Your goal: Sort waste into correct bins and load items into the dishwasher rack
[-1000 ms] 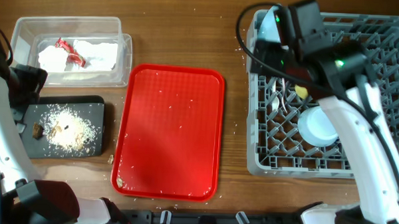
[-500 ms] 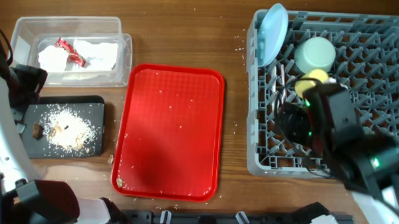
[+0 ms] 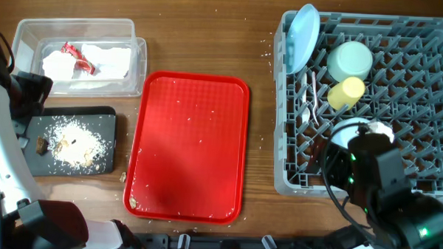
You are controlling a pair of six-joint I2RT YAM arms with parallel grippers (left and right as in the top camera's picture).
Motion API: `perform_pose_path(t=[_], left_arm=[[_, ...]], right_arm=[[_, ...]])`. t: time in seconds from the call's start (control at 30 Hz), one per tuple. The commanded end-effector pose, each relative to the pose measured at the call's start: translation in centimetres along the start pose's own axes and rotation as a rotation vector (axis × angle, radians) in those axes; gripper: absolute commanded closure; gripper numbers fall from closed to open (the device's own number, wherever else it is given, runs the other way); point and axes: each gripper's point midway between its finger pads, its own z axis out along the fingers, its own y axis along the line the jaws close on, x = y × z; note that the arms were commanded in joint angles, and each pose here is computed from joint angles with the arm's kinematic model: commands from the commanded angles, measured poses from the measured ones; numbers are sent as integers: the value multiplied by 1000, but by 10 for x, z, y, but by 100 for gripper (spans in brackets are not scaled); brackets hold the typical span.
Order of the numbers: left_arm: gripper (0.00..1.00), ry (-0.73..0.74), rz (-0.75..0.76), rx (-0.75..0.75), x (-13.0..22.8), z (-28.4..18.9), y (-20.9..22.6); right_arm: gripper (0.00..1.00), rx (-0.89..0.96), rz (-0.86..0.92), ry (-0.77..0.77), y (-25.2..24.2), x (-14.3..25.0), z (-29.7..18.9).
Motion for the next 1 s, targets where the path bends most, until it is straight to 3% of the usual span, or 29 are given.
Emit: perform_pose_path(t=[0.0,0.07,0.23,0.43,0.53,0.7,0.97], left_arm=[[0,-12,5,-17,-3,1,3],[0,-12,5,-17,-3,1,3],[0,-12,5,-17,-3,1,3],[0,-12,5,-17,-3,1,3],[0,-12,5,-17,-3,1,3],[0,-12,5,-17,-3,1,3],[0,-12,5,-17,-3,1,3]], right_arm=[[1,-52,3,-49,-6,8,-4],[0,-102,44,-85,-9,15,0],[0,-108,421,-58,-9,16,3],[0,-75,419,-33,-16,24,4],[0,-157,142,-81,3,11,1],[0,-481,-312,-302,70,-16,-15],[0,-716,-347,-586,89,-13,17]])
